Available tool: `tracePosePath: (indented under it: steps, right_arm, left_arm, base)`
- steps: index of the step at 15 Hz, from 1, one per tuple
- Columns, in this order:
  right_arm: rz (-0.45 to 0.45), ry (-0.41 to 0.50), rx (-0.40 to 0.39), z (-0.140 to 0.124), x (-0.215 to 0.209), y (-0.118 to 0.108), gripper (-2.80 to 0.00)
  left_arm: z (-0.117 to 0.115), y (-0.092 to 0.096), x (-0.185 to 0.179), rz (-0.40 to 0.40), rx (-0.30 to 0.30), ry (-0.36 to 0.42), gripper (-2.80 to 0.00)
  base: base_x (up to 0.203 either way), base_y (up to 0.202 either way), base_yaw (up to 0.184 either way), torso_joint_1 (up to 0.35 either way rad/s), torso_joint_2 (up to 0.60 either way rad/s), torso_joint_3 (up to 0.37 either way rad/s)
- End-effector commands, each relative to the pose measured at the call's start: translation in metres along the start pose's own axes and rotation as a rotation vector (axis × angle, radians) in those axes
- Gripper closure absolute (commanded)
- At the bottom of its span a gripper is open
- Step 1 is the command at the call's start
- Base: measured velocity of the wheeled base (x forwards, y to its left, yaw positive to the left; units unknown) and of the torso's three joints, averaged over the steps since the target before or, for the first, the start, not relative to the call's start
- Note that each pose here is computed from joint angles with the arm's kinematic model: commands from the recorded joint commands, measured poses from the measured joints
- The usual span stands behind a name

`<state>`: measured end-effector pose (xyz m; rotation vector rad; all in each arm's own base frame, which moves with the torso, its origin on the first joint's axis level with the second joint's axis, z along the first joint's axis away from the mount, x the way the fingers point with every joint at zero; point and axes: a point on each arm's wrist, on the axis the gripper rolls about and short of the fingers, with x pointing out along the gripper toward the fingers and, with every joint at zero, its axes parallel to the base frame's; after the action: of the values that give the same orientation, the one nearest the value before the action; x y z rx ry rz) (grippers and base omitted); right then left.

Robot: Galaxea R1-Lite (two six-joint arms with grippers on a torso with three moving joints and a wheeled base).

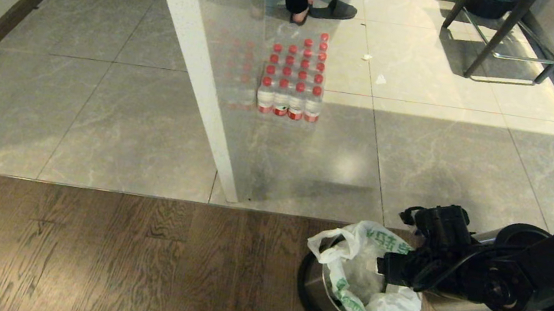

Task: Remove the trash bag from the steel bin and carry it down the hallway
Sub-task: Pick up the trash bag

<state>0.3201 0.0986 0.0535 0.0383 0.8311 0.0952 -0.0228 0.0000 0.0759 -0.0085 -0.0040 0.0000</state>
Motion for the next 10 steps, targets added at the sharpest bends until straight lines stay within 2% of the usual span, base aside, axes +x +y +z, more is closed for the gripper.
tracePosePath:
  steps: [1,4,8,10]
  right_arm:
    - [0.004,0.009,-0.007,-0.002,0.003,0.003,-2.8]
    - [0.017,0.016,0.027,-0.003,0.011,0.011,-2.8]
    - [0.042,0.024,0.001,-0.006,0.023,0.027,-2.8]
    - [0.059,0.005,0.028,0.0,0.029,0.037,-2.8]
  left_arm:
    - [0.0,0.0,0.0,0.0,0.0,-0.001,0.0]
    - [0.0,0.0,0.0,0.0,-0.001,-0.001,0.0]
    - [0.0,0.0,0.0,0.0,-0.001,-0.001,0.0]
    - [0.0,0.0,0.0,0.0,-0.001,-0.001,0.0]
  base:
    - [0.0,0.0,0.0,0.0,0.0,0.0]
    - [0.0,0.0,0.0,0.0,0.0,0.0]
    - [0.0,0.0,0.0,0.0,0.0,0.0]
    - [0.0,0.0,0.0,0.0,0.0,0.0]
